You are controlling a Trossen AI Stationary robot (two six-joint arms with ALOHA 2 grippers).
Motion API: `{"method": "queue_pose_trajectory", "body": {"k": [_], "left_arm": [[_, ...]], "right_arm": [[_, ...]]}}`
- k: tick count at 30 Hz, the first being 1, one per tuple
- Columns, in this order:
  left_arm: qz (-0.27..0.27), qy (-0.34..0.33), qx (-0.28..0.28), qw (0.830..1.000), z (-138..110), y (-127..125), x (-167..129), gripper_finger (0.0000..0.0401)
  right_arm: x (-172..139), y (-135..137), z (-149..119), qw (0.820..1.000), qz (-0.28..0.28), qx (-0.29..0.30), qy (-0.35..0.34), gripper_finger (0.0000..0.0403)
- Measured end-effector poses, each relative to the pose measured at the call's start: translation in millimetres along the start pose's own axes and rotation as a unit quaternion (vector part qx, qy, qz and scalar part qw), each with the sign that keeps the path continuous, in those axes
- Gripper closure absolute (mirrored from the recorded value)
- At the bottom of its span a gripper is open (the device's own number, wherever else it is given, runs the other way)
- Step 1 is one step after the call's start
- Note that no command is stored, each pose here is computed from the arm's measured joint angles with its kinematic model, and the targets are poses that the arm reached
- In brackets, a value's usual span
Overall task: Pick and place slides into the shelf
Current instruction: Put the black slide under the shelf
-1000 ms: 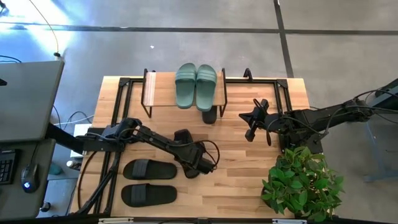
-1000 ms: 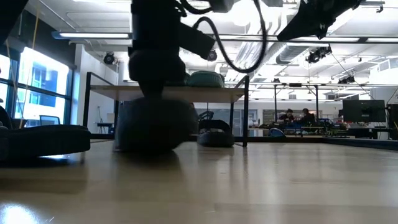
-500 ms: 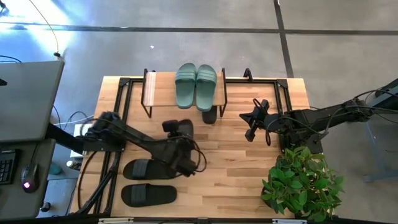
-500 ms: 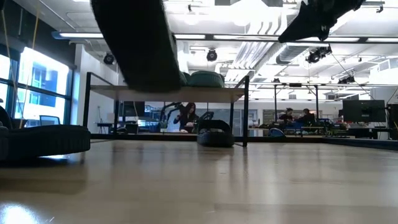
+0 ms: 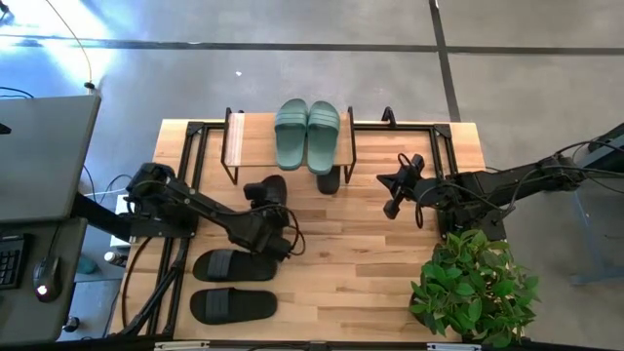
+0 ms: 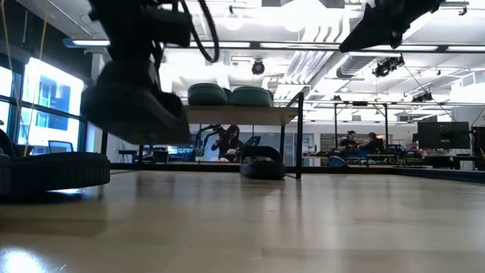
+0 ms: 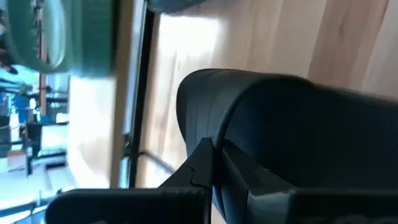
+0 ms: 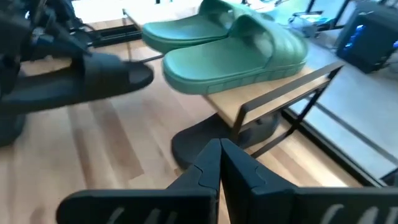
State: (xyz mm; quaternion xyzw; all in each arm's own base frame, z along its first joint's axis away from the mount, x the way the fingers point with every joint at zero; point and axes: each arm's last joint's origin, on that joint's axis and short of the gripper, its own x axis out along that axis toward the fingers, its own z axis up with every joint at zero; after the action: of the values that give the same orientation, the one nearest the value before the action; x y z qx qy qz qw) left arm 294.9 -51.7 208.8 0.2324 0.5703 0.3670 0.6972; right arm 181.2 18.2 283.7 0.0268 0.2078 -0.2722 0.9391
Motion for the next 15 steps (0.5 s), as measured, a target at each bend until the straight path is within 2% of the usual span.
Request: {"method": "queue_pose_trajectory", "body": {"k": [6,15], "left_arm": [[-0.005,-0.037,-0.001,0.999,8.8,-7.5,27.5,0.0401],[0.016,-0.057,0.003,0.998,25.5,7.5,70.7,0.0401]], "right_arm": [[-0.1,-1.3,0.6,1.000,-0.020,0.001,-0.007,0.0402],[-0.1,-1.7,-0.8,1.000,-0.022,-0.005,-0.002,0.0402]]}}
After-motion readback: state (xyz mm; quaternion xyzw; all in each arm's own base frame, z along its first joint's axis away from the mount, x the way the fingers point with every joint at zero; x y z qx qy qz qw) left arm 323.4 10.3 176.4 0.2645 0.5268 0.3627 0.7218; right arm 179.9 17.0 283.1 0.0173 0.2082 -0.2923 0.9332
